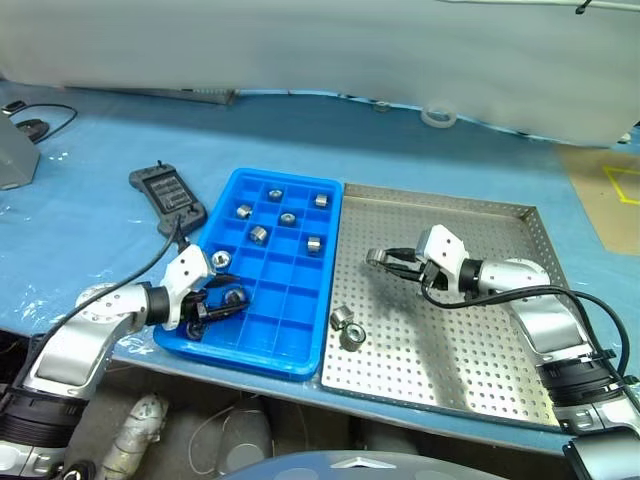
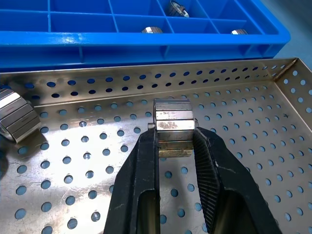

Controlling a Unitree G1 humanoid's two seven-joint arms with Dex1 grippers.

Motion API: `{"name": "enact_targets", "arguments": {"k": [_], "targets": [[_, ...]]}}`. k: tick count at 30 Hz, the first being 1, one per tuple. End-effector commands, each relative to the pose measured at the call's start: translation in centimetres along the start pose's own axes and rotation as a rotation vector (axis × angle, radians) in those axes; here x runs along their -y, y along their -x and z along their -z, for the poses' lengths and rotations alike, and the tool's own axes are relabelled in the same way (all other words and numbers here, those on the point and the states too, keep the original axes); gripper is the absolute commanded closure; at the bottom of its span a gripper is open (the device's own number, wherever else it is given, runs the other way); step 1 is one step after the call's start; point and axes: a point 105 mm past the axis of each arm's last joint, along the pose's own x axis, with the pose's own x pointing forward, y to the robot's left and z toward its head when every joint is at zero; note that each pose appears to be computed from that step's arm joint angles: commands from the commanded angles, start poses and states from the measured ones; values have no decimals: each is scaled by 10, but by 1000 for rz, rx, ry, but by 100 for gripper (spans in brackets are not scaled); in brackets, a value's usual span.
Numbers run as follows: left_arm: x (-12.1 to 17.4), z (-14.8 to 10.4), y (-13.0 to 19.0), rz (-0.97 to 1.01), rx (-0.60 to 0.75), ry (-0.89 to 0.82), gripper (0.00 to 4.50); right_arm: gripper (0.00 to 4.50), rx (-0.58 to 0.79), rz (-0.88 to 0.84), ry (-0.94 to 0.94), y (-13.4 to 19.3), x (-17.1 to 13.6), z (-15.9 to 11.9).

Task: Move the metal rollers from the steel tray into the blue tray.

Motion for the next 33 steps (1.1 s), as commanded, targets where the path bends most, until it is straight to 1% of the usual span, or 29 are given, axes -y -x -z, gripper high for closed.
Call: {"name": "enact_targets", "arguments": {"k": [1, 5, 9, 13, 15, 17, 19, 22, 27, 30, 33], "targets": [[-3, 8, -4, -25, -39, -4, 115, 389, 26, 2, 49, 2, 1, -11], [-6, 6, 0, -19, -27, 2, 115, 389, 33, 12, 53, 3, 4, -15], [-20, -19, 12, -46, 61, -3, 115, 389, 80, -14, 18, 5, 0, -26], [-34, -40, 28, -13, 160, 41, 115, 389, 136, -105, 43, 1, -12, -48], [-39, -42, 34, -10, 167, 54, 115, 389, 159, -122, 73, -3, -11, -59], [-44, -43, 41, -32, 167, 30, 115, 389, 206, -129, 92, -11, -4, -75], [-45, -48, 47, -62, 203, 33, 115, 389, 233, -146, 103, -18, -1, -85], [-36, -53, 53, -82, 246, 38, 115, 389, 245, -197, 110, -27, -4, -88], [-3, -61, 57, -102, 342, 82, 115, 389, 244, -304, 81, -45, -16, -83], [20, -59, 51, -94, 309, 51, 115, 389, 213, -362, 90, -55, -22, -75], [31, -62, 48, -93, 329, 56, 115, 389, 232, -387, 89, -65, -19, -84]]}}
